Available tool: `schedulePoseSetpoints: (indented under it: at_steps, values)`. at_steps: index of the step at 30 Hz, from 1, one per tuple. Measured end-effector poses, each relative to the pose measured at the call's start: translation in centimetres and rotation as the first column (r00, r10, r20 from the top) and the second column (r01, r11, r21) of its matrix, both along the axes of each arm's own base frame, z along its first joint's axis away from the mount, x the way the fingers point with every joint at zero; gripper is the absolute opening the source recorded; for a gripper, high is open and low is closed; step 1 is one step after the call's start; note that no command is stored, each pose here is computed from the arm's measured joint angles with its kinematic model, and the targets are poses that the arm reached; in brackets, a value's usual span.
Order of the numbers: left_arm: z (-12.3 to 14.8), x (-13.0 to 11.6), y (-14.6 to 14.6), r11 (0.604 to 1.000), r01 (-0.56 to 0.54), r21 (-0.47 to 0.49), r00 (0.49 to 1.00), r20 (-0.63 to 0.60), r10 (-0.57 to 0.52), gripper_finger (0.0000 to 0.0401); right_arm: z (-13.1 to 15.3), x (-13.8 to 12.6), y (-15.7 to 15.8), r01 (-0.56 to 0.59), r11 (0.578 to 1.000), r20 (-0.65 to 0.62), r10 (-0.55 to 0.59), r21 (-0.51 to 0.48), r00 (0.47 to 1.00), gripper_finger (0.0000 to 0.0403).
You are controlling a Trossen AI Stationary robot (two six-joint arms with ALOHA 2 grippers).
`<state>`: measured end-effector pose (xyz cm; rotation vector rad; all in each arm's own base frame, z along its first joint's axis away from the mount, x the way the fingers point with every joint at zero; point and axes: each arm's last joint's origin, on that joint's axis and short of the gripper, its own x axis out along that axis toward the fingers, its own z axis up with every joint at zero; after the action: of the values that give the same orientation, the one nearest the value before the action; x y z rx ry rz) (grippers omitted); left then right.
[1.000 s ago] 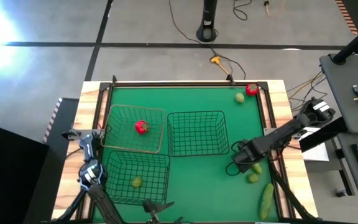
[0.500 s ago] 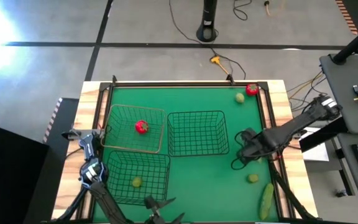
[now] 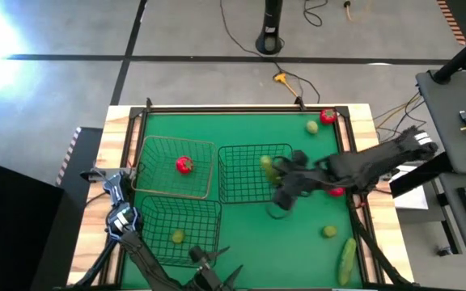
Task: Sort produce into baskets
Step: Put the top cucumber into the top black wire basket
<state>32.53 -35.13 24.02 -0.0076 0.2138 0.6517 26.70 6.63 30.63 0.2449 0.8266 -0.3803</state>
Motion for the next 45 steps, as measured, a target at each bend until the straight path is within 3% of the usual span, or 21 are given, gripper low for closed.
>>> schedulePoseSetpoints:
  at_steps: [3,9,15,22,25,29,35,41,45]
  values:
    - [0.3,-0.2,0.4,0.999,-0.012,-0.038,1.000,-0.008,0.012,0.0275,-1.9,2.9,-1.2,-0.070,0.997,-0.030,0.071,0.025,0.997,0.0195]
    - [1.6,-1.4,1.8,0.995,-0.055,-0.085,0.998,-0.009,0.055,0.0275,-7.1,6.0,-3.8,-0.160,0.986,-0.246,0.167,0.047,0.955,0.0196]
    - [2.5,-2.0,4.0,0.988,-0.095,-0.123,0.994,0.040,0.100,0.0275,-10.2,7.2,-5.7,-0.234,0.970,-0.360,0.239,0.059,0.902,0.0197]
    - [0.1,-2.6,5.5,0.979,-0.082,-0.187,0.991,0.086,0.100,0.0275,-11.8,7.8,-7.1,-0.272,0.953,-0.384,0.303,0.135,0.872,0.0208]
    - [-0.9,-2.9,6.3,0.972,-0.069,-0.223,0.988,0.120,0.098,0.0275,-12.1,7.8,-7.8,-0.201,0.967,-0.385,0.247,0.154,0.889,0.0223]
    - [-2.8,-3.3,7.3,0.969,-0.053,-0.241,0.983,0.157,0.092,0.0275,-11.9,7.5,-8.8,-0.023,0.983,-0.374,0.091,0.182,0.923,0.0236]
    - [-4.9,-3.8,8.7,0.972,-0.031,-0.233,0.983,0.170,0.073,0.0275,-9.7,7.0,-8.8,0.075,0.952,-0.296,0.017,0.297,0.955,0.0225]
    - [-6.1,-4.0,9.2,0.980,-0.022,-0.198,0.987,0.151,0.053,0.0275,-9.5,7.1,-9.8,0.274,0.891,-0.276,-0.178,0.362,0.945,0.0224]
    - [-6.8,-4.3,9.3,0.984,-0.018,-0.176,0.990,0.135,0.042,0.0275,-10.7,7.7,-10.1,0.256,0.899,-0.289,-0.155,0.355,0.945,0.0235]
